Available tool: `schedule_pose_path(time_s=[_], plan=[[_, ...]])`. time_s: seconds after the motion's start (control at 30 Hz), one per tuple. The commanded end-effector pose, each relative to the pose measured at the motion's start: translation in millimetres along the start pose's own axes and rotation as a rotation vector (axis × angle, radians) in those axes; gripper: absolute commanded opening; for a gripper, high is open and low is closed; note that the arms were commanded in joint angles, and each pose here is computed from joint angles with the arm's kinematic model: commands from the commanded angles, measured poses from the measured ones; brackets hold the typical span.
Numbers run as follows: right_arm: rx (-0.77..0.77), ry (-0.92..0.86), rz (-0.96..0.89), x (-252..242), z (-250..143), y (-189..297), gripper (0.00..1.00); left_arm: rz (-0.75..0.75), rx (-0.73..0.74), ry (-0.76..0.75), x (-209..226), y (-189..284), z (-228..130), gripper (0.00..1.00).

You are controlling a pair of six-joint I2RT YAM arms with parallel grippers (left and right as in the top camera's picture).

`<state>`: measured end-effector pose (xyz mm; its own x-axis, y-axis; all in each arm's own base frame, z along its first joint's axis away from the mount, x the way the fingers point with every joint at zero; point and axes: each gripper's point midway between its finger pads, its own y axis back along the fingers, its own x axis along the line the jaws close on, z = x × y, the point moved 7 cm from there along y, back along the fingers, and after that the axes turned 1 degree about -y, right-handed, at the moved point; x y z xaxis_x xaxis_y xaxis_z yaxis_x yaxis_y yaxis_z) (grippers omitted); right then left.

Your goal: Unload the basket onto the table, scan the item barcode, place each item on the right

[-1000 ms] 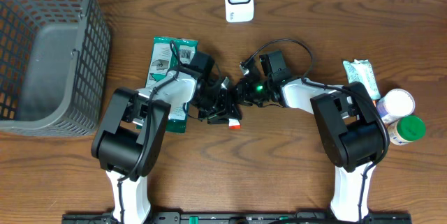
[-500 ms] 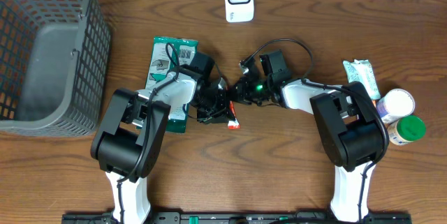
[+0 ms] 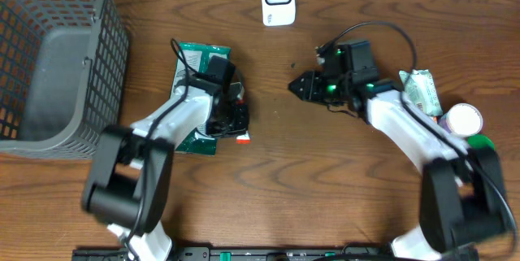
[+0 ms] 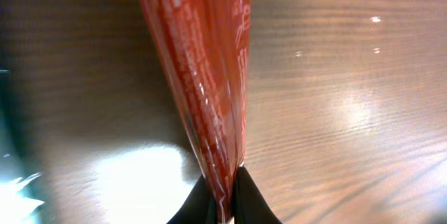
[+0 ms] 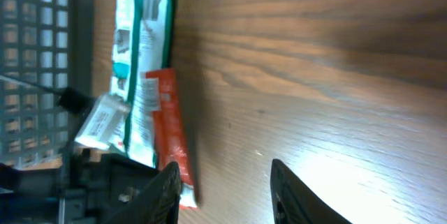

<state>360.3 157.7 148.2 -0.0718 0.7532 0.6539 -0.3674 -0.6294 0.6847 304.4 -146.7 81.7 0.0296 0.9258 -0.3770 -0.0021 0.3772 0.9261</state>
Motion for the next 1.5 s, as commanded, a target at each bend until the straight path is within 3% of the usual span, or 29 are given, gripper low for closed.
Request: schedule_pose_path(time_s=[0.0, 0.2, 0.4, 0.53, 0.67, 0.87, 1.1, 1.47], plan=[[-0.172, 0.081, -0.168, 0.9, 16.5, 43.4, 0.37, 0.09, -0.133, -0.202, -4.9, 42.1, 1.9, 0.07], [-0.322, 0.074, -0.311, -0.8, 21.2, 121.2, 0.18, 0.055, -0.351, -0.344, -28.5, 108.7, -4.2, 0.07], [-0.311, 0.111, -0.348, 3.8, 24.7, 178.3, 0.18, 0.216, -0.419, -0.441, -29.5, 150.3, -12.1, 0.07], [-0.262, 0.179, -0.14, 35.0, 25.8, 189.7, 0.18, 0.233, -0.367, -0.534, -40.6, 147.9, -19.7, 0.08], [-0.212, 0.252, 0.103, 63.3, 24.8, 181.4, 0.16, 0.228, -0.299, -0.716, -64.2, 131.3, -34.1, 0.07], [-0.105, 0.314, 0.218, 87.0, 19.3, 140.4, 0.17, 0.343, -0.314, -0.859, -90.2, 122.0, -48.7, 0.07], [-0.042, 0.406, 0.29, 116.5, 8.3, 100.6, 0.18, 0.36, -0.317, -0.876, -95.5, 120.2, -52.8, 0.07], [0.011, 0.382, 0.256, 127.2, -3.3, 60.2, 0.16, 0.373, -0.323, -0.871, -94.6, 120.8, -51.9, 0.07]])
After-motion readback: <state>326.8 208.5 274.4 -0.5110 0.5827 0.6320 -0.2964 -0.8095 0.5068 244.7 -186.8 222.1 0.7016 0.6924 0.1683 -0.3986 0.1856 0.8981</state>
